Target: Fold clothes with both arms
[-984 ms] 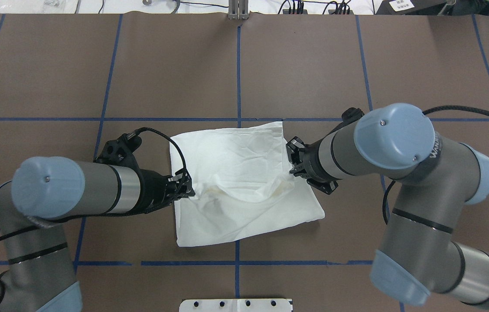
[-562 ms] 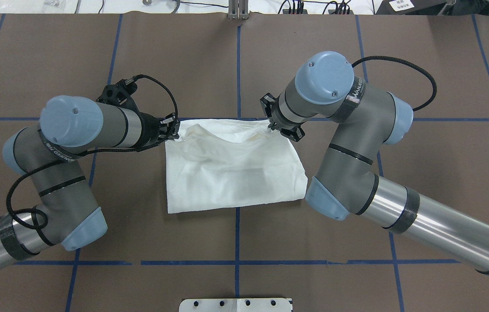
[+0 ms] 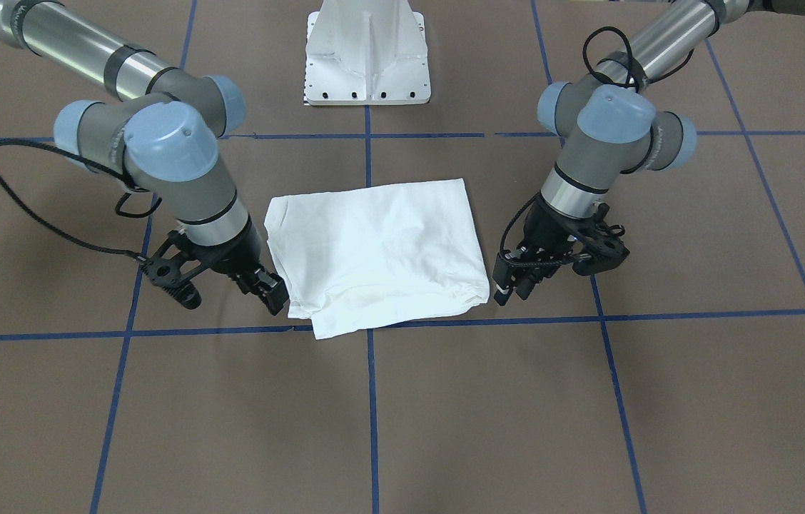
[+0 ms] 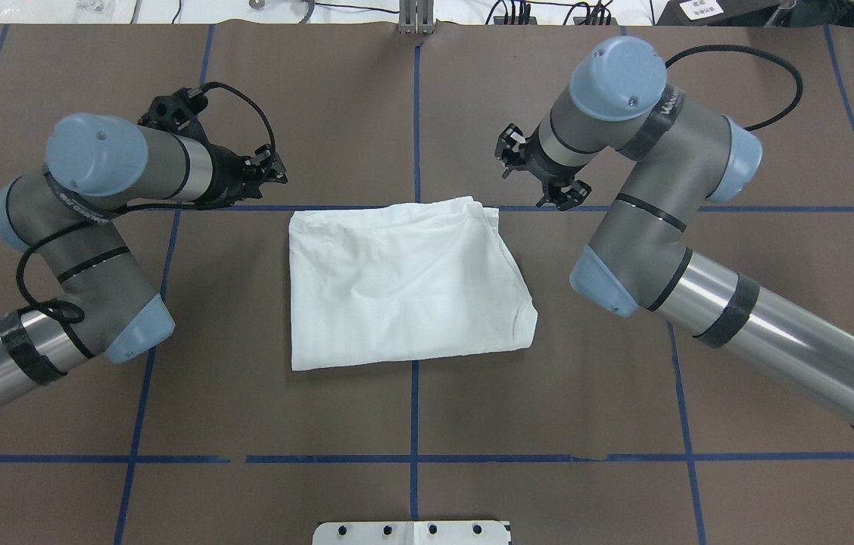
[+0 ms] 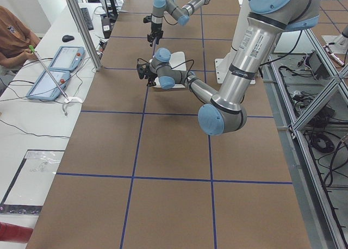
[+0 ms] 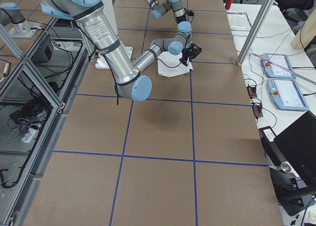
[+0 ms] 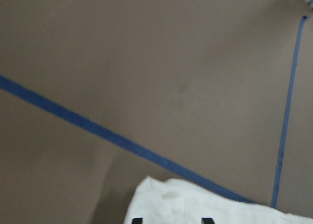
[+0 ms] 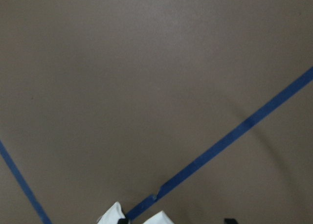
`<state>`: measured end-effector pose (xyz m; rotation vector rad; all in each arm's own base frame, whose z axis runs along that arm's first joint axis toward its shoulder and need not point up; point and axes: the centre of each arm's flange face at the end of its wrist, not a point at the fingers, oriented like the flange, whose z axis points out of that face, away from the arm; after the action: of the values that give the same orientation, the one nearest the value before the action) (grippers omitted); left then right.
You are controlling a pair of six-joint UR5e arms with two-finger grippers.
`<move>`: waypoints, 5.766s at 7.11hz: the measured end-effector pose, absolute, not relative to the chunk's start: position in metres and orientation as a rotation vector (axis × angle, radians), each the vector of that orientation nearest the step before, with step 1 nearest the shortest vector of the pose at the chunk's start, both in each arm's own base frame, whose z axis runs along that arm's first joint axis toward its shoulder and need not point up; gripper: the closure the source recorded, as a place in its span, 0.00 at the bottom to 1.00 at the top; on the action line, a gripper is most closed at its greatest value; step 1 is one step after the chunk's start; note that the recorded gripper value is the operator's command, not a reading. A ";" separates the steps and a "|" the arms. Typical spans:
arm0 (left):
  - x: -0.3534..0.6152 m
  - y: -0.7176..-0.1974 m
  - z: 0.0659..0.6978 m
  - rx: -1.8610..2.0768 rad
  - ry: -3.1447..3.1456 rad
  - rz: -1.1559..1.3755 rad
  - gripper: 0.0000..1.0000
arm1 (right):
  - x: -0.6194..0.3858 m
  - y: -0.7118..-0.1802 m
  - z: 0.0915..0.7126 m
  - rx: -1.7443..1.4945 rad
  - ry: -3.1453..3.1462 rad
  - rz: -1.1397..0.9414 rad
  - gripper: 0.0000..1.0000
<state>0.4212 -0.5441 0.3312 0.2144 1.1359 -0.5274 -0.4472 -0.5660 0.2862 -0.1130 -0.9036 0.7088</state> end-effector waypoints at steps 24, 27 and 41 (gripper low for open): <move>-0.032 -0.546 0.583 0.419 0.742 0.222 0.00 | -0.016 -0.557 0.560 0.091 -0.741 -0.204 0.00; -0.030 -0.541 0.614 0.394 0.772 0.214 0.00 | 0.002 -0.557 0.584 0.060 -0.742 -0.160 0.00; -0.033 -0.498 0.609 0.394 0.833 0.225 0.00 | 0.037 -0.531 0.630 -0.006 -0.775 -0.058 0.00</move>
<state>-0.0327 -0.4976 0.6091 0.3936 0.8330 0.2245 0.0368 -0.5308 0.6300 -0.0062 -0.7750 -0.0578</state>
